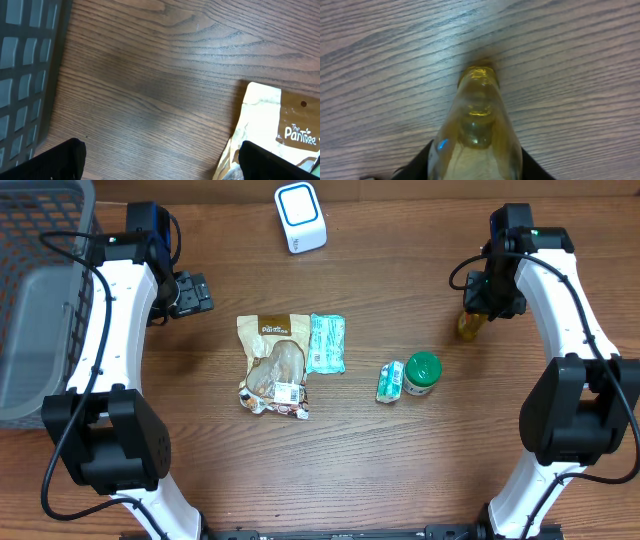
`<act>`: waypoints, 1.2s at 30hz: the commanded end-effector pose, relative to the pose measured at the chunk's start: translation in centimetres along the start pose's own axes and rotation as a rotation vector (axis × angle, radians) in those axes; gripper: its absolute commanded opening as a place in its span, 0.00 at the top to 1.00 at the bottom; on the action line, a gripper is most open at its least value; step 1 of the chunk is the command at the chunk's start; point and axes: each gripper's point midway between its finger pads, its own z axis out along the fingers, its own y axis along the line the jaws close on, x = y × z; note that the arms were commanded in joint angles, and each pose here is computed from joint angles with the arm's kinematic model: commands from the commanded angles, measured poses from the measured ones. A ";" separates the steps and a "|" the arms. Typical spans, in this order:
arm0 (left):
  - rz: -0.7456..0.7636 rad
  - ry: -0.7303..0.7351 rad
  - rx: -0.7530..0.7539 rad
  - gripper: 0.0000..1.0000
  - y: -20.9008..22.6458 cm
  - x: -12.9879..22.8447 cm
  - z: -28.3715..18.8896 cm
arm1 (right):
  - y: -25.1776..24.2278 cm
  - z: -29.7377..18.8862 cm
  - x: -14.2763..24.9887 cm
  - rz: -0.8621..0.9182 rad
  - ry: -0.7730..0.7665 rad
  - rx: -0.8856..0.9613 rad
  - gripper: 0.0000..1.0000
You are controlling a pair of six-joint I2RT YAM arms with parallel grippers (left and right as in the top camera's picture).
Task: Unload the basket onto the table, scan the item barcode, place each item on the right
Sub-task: 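Set the oil bottle upright on the table's right side, then release the bottle and move the right gripper over the tissue pack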
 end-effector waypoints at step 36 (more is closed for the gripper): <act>0.006 -0.035 -0.002 0.00 -0.1 -0.5 -1.0 | 13.0 -17.1 5.2 -0.147 -0.201 -0.325 0.20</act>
